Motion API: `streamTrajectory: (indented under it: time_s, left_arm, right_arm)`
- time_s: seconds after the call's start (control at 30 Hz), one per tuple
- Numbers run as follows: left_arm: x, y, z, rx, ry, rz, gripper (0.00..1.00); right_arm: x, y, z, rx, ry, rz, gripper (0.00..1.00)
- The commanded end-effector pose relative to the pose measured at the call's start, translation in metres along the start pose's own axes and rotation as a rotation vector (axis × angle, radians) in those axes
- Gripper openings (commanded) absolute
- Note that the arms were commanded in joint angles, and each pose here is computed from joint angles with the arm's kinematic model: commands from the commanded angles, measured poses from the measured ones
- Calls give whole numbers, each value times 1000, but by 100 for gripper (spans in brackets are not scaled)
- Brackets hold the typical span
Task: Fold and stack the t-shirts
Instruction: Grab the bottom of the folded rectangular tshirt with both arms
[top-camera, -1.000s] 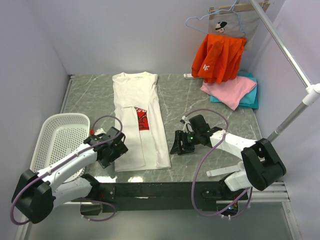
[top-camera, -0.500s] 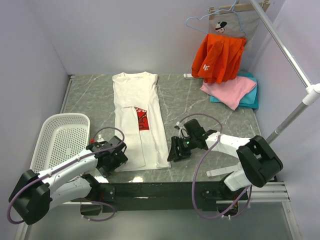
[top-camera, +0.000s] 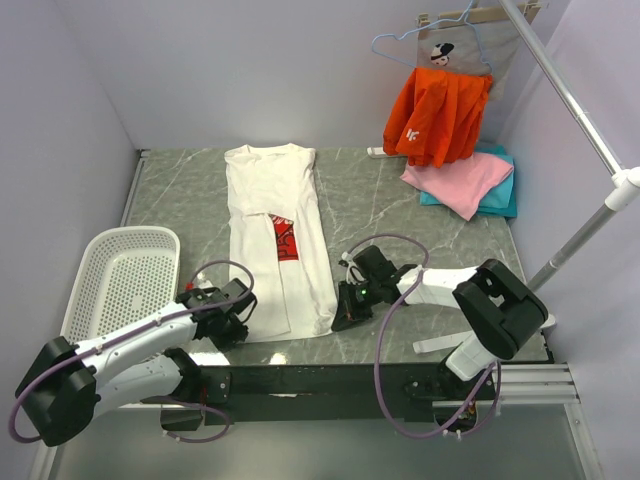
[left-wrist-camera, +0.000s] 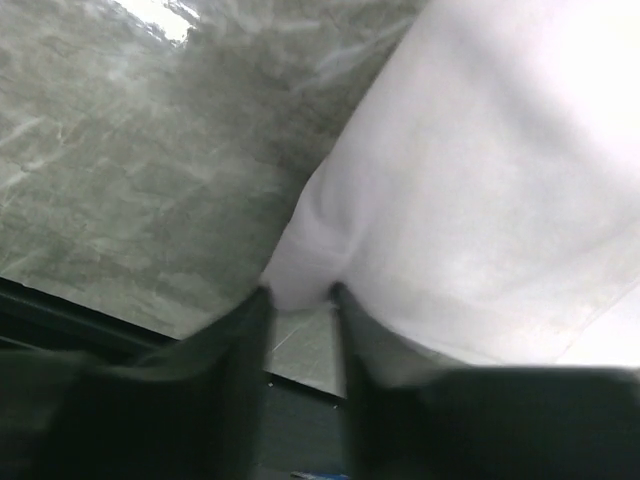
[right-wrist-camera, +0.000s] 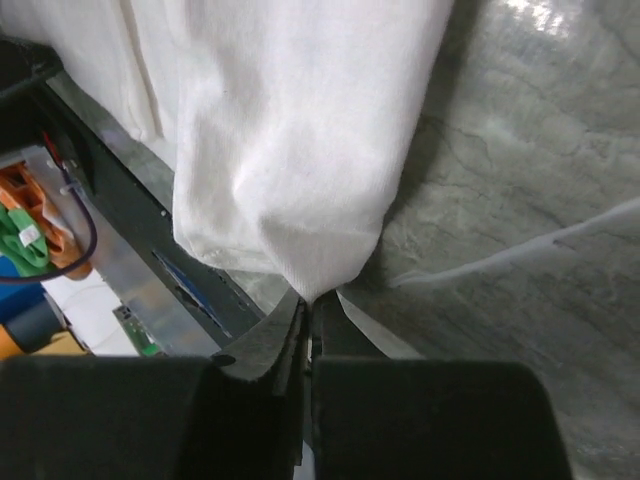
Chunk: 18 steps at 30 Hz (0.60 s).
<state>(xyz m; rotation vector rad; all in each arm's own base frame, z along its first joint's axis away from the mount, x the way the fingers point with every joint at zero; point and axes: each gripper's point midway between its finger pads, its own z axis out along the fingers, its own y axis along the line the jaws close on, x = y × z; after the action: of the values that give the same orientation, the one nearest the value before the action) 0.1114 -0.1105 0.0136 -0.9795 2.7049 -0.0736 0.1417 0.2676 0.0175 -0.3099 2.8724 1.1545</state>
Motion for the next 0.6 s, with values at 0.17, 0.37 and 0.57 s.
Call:
streamTrajectory:
  time_s: [0.17,0.37,0.57]
  left_arm:
    - [8,5,-5,27,22,-9,1]
    - [16,4,-9,60,51,8,9]
    - [12,2,-13,68,28,13,72]
  right_arm:
    - [1,-3,-26,53,-71,-36,0]
    - [24,-12,-28,70,-24,-4,40]
    - [11,-13,-32,102,-71,-15,54]
